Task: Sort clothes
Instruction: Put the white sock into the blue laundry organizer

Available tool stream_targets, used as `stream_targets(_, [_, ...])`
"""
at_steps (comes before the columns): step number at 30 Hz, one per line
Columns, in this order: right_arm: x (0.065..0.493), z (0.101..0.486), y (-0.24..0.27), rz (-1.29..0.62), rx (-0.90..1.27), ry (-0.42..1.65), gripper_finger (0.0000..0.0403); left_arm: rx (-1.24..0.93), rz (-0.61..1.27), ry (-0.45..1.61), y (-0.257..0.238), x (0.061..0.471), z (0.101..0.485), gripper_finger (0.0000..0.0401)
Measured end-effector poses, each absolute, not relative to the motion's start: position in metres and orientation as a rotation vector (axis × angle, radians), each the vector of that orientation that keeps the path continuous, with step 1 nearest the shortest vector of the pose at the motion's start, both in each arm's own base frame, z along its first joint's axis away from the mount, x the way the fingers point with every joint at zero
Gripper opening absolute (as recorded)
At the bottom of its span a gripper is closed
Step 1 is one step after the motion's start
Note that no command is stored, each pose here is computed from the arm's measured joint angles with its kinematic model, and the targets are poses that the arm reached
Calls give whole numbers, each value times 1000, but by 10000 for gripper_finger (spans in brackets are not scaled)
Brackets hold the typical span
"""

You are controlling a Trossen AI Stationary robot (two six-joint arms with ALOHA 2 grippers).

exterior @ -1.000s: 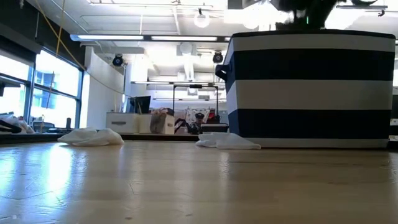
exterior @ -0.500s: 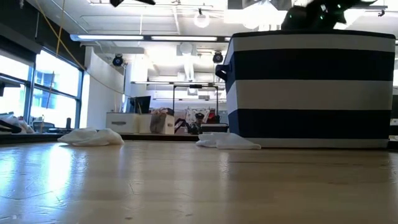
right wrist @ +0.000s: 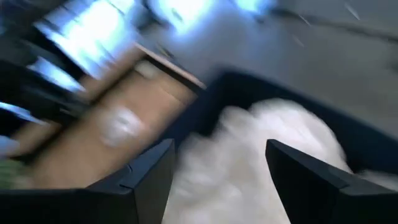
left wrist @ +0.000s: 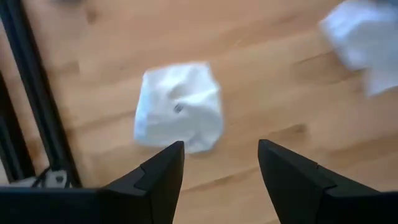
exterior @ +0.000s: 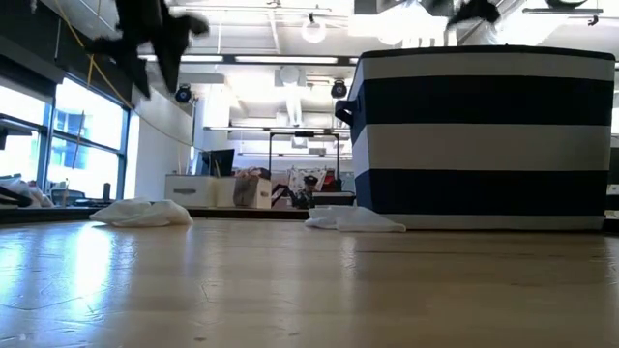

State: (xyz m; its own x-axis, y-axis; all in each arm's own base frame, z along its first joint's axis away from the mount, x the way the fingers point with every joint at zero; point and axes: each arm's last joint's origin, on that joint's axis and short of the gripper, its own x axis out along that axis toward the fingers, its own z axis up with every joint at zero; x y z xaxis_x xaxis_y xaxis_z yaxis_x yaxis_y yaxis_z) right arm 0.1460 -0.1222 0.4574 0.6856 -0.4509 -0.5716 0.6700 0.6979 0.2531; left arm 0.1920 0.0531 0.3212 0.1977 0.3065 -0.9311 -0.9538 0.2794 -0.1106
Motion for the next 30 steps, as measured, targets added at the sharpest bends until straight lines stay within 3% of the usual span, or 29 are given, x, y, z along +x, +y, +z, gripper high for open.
stream_targets(7, [149,514,-94,-440,363,206,250,-951,1111,1207,79,195,235,230])
stream_targets(14, [154,522,-82,-376,361,159,250,-917,1041,1318,90,199,168,219])
stream_targets(19, [167,508,-77,-340,425,210,250,-929,979,1331,89,210,145,152])
stream_targets(24, [186,494,-70,-272,430,272,250,-887,873,1363,82,216,144,23])
stream_targets(30, [220,478,-61,-162,337,371,250,-769,743,1268,69,223,193,6])
